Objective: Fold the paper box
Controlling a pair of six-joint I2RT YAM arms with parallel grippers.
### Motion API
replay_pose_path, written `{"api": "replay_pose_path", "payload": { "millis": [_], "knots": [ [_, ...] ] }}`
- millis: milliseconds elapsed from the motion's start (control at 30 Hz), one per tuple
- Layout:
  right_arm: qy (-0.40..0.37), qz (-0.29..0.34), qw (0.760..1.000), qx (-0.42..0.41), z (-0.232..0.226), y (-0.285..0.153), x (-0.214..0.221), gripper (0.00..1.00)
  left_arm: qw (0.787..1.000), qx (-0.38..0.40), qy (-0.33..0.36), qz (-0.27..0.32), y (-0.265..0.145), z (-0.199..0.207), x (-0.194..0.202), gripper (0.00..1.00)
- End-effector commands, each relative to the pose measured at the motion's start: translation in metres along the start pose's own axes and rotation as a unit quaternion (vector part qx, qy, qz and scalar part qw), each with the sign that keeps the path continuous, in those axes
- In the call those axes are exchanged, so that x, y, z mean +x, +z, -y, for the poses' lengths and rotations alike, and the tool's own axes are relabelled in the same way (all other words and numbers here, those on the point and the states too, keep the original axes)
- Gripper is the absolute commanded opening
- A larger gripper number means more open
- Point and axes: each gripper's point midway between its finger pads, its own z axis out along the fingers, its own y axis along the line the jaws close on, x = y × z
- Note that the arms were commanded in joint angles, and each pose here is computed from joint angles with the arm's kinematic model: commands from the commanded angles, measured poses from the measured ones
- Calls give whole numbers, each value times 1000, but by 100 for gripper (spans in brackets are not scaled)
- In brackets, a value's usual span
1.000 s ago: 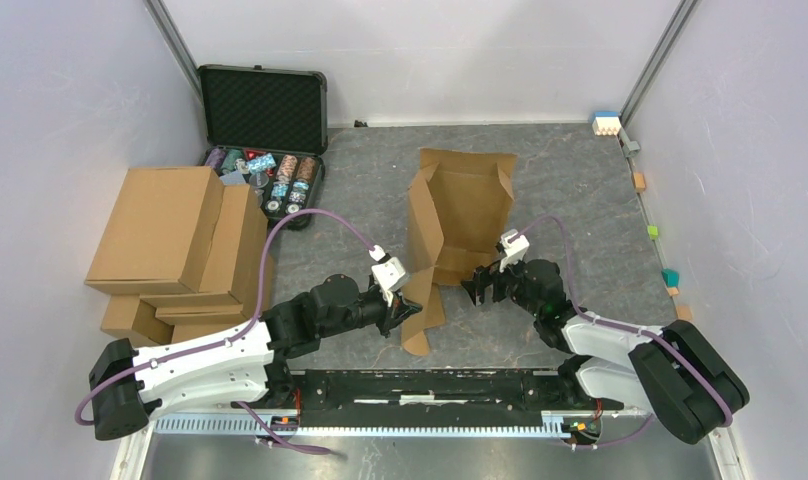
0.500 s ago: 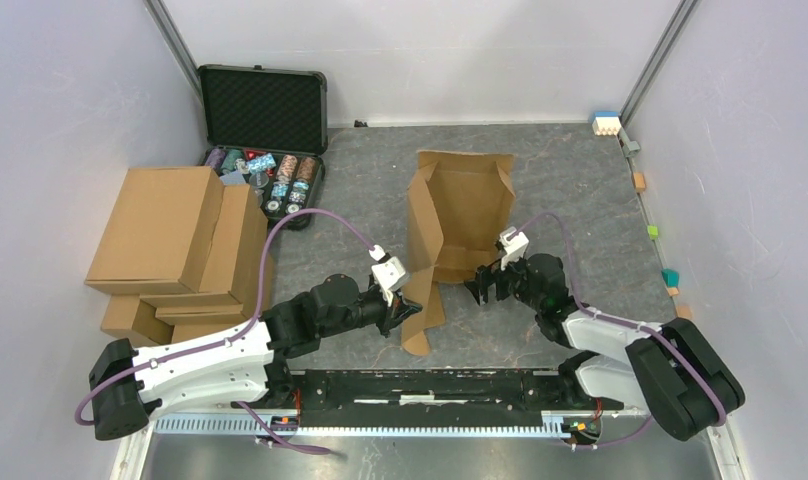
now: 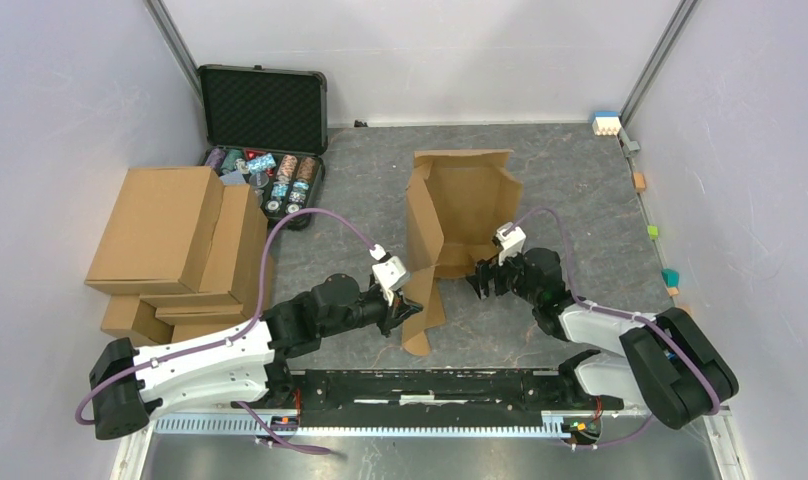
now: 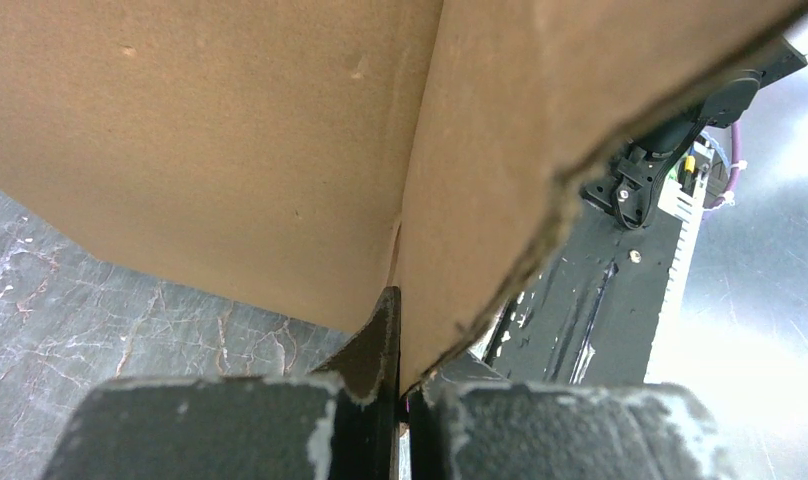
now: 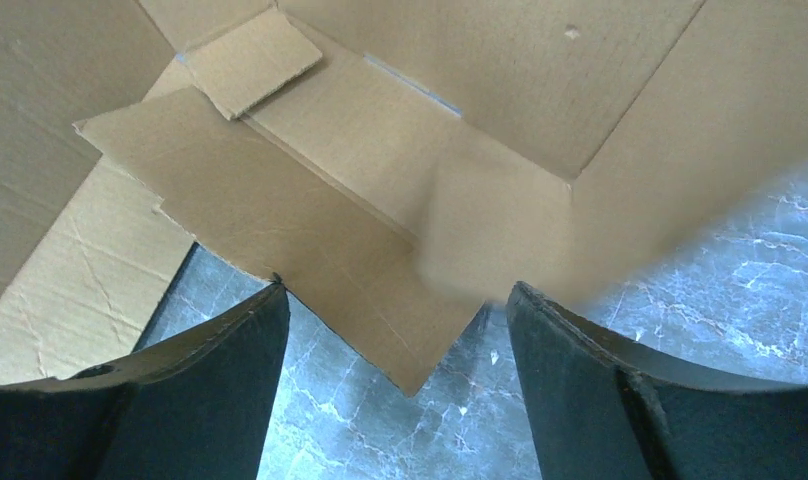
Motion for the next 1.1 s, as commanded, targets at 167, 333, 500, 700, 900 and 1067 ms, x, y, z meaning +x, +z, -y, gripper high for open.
{"api": "replay_pose_path", "payload": {
  "millis": [167, 333, 500, 700, 900, 1067],
  "knots": [
    [40, 80, 995, 50, 16, 7, -40, 70, 999, 28, -31, -15, 2, 14, -2, 2],
    [68, 89, 990, 82, 27, 8, -38, 73, 999, 28, -30, -15, 3, 15, -2, 2],
    [67, 91, 989, 91, 30, 4, -39, 90, 999, 27, -31, -16, 3, 14, -1, 2],
    [43, 93, 990, 101, 38, -11, -36, 98, 999, 28, -31, -17, 4, 15, -1, 2],
    [87, 147, 984, 53, 36, -31, -45, 98, 999, 29, -31, -18, 5, 15, -1, 2],
    [110, 145, 981, 62, 60, -26, -56, 98, 999, 28, -31, -19, 4, 15, 1, 2]
  ]
}}
